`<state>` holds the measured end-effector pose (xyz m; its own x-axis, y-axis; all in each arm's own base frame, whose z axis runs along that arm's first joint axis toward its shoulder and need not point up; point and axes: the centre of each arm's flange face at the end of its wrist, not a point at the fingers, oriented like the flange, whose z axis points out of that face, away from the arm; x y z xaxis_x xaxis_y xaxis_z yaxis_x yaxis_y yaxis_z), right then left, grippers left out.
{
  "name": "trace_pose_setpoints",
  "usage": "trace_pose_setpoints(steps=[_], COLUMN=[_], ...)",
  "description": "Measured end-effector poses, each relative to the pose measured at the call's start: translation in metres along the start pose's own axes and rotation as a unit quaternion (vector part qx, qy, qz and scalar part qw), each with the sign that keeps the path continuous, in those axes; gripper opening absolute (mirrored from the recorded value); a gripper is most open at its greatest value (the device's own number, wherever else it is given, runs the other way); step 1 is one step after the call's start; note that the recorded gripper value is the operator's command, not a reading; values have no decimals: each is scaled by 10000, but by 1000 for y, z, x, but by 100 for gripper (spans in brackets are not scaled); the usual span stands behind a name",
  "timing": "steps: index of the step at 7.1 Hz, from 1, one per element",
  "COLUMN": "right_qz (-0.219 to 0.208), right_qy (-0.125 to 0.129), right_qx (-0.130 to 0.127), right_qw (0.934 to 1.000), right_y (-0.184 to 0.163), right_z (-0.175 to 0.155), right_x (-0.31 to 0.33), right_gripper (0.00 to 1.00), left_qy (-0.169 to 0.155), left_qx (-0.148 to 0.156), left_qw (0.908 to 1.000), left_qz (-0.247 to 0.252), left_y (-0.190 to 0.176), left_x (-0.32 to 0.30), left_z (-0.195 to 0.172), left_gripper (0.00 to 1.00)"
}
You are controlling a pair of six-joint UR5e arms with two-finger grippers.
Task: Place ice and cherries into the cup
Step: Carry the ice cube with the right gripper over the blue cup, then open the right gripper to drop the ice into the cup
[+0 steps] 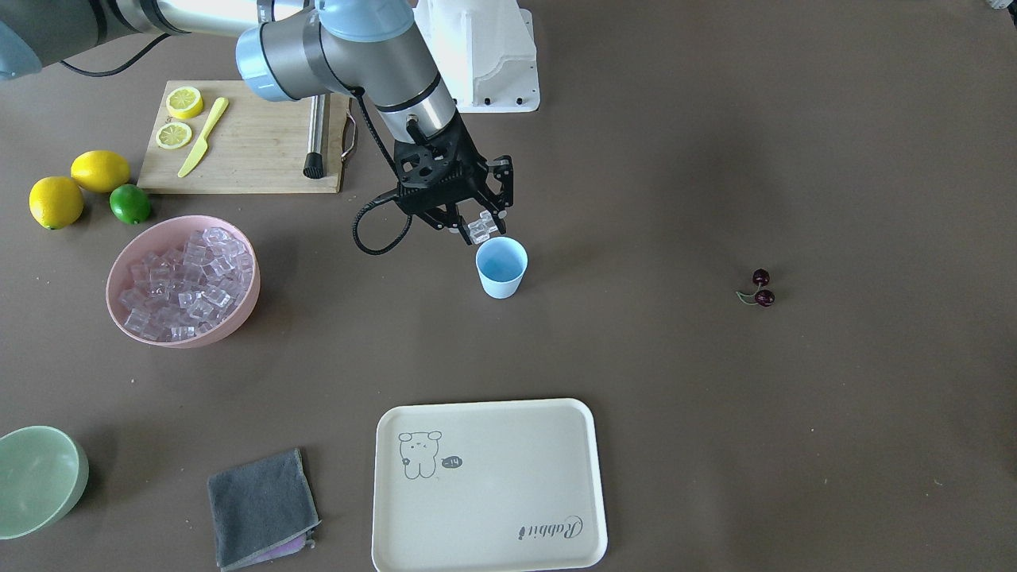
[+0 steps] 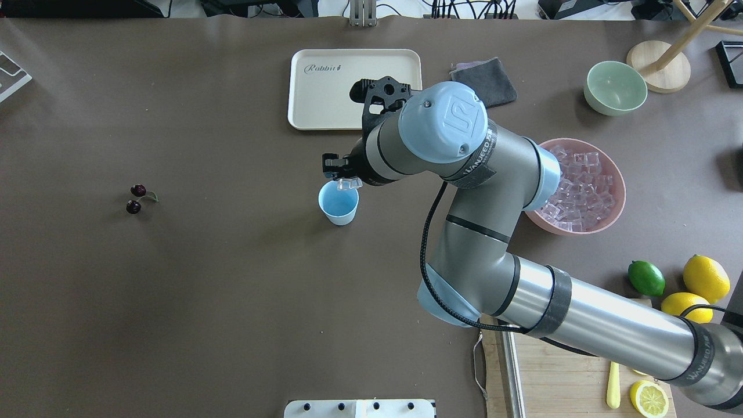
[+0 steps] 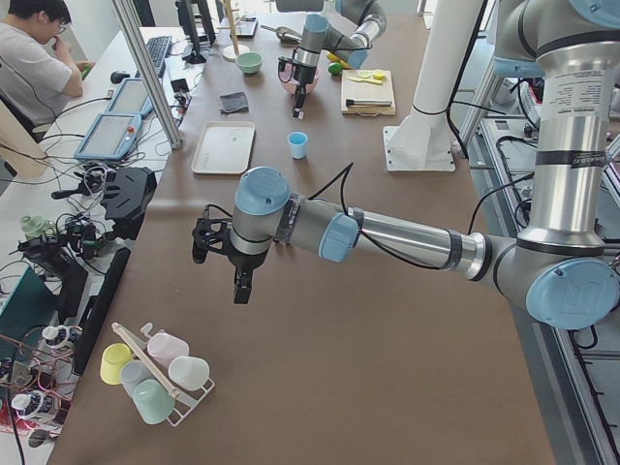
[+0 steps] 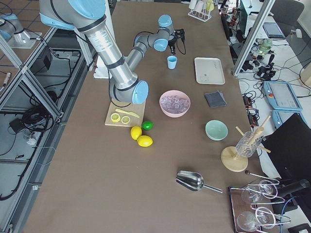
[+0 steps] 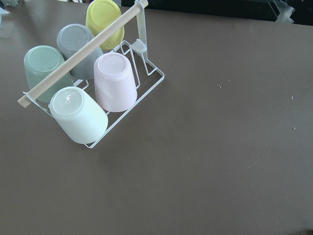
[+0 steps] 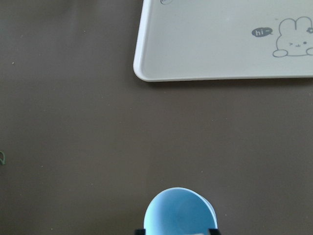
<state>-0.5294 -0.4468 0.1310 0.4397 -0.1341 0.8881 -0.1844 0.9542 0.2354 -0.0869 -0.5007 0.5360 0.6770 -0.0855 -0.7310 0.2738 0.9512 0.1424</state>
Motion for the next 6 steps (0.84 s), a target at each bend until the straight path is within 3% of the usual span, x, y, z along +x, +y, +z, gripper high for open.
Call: trace_pose_setpoints(steps=[3, 4, 5, 6], right_qz=[-95, -112, -125, -144], right_qy=[-48, -66, -73, -69], right_qx=[29, 23, 6, -25], right_qw=[9999, 9999, 9999, 9999], right_y=[8, 9, 12, 15], right_z=[44, 48, 51, 53], right_x=[6, 5, 5, 4], right_gripper=[0, 13, 99, 100], left_qy=[10, 14, 15, 16], left_qx=[-31, -22, -20, -18], left_qw=[10000, 10000, 10000, 10000], left_qz=[36, 47, 52, 53], left_y=[6, 8, 9, 9], left_x=[0, -2, -2, -3], left_z=[6, 7, 8, 8], left_gripper=[98, 98, 98, 98])
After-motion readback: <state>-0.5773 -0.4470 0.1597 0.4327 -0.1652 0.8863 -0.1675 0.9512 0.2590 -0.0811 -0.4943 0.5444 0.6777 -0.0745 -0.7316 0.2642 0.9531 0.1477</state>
